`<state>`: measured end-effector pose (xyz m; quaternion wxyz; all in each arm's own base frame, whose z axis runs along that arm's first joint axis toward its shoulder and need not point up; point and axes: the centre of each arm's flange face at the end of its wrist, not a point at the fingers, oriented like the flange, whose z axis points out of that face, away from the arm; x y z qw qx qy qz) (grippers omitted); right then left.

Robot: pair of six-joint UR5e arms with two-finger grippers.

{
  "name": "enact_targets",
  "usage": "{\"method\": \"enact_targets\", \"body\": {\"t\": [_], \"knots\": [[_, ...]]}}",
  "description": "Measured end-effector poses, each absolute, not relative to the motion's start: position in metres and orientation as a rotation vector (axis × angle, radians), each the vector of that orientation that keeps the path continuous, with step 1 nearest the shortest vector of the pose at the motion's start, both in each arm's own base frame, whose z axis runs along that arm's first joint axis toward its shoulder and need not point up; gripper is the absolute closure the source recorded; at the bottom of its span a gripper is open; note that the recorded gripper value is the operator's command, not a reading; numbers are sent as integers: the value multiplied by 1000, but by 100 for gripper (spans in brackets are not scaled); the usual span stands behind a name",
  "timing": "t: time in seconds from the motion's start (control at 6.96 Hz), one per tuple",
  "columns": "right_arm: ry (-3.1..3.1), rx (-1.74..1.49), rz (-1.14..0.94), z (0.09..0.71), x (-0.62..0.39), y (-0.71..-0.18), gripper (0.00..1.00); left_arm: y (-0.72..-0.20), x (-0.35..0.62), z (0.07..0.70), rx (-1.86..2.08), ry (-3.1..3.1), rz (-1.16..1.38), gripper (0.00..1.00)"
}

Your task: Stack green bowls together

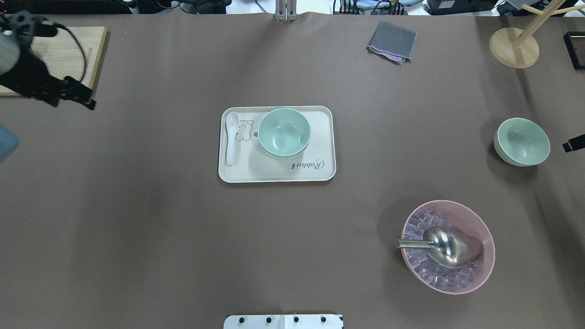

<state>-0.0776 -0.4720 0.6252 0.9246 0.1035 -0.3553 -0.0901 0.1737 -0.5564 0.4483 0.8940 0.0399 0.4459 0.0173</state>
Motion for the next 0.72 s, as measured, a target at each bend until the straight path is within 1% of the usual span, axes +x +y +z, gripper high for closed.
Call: {"method": "enact_targets", "body": {"t": [0.14,0.29,0.72], "knots": [[-720,204,-174,629,-82,-480,3,-557,132,495,4,953,-39,2],[-717,194,-156,631,-90,-492,7,-552,111,515,-20,965,-76,2],[-718,147,-54,625,-126,-515,26,-532,94,520,-17,974,-93,2]]}}
